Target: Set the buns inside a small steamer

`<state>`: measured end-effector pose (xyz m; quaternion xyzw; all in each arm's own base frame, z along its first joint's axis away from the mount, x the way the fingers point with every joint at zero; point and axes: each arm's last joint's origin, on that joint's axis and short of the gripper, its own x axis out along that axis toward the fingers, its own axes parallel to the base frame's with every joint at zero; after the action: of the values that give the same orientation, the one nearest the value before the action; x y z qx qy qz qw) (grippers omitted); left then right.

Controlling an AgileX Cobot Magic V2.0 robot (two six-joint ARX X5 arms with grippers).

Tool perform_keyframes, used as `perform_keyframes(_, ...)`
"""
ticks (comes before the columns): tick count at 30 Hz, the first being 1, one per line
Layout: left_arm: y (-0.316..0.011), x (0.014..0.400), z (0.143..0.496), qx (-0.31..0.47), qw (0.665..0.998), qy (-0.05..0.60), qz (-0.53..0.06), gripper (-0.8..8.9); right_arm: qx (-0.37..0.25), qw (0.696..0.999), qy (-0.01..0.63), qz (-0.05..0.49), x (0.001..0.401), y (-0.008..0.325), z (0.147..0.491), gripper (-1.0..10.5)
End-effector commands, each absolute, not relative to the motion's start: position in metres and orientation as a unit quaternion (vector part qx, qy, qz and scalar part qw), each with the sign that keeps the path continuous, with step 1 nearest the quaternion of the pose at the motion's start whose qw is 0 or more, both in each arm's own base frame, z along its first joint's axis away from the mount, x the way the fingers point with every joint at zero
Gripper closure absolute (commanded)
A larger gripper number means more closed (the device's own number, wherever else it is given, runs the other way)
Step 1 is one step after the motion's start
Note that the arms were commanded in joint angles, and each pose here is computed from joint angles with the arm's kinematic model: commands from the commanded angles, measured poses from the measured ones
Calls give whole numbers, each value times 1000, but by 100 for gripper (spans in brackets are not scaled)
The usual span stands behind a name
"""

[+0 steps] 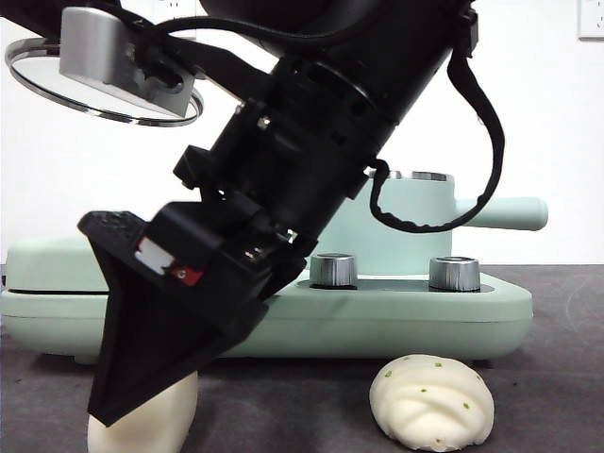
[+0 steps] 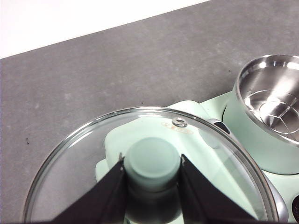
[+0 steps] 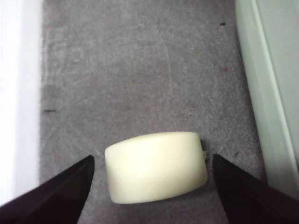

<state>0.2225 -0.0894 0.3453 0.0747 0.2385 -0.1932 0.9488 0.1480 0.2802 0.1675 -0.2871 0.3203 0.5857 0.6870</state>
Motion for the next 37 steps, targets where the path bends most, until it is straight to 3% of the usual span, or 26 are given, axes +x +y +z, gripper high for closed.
perform_keyframes(1, -89, 223, 355, 73, 955, 212, -193, 803, -294, 679, 321, 591, 147, 287, 162, 605)
perform_keyframes(8, -88, 224, 355, 72, 956, 212, -191, 803, -290, 679, 342, 581, 147, 286, 158, 735)
perform_keyframes(14, -88, 224, 355, 72, 956, 212, -191, 803, -254, 695, 373, 559, 148, 276, 181, 741)
perform_keyframes(18, -88, 224, 355, 72, 956, 212, -191, 803, -227, 726, 382, 525, 151, 260, 219, 741)
perform_keyframes(23, -88, 224, 355, 72, 956, 211, -191, 803, -186, 792, 353, 462, 158, 230, 285, 740)
perform_keyframes(29, -88, 224, 356, 71, 957, 206, -191, 803, -134, 845, 347, 384, 186, 192, 350, 730)
perform_keyframes(33, -88, 224, 357, 71, 958, 203, -191, 803, -104, 875, 328, 341, 216, 176, 368, 730)
perform_keyframes(37, -88, 225, 357, 70, 958, 201, -191, 803, -82, 884, 331, 321, 253, 169, 368, 730)
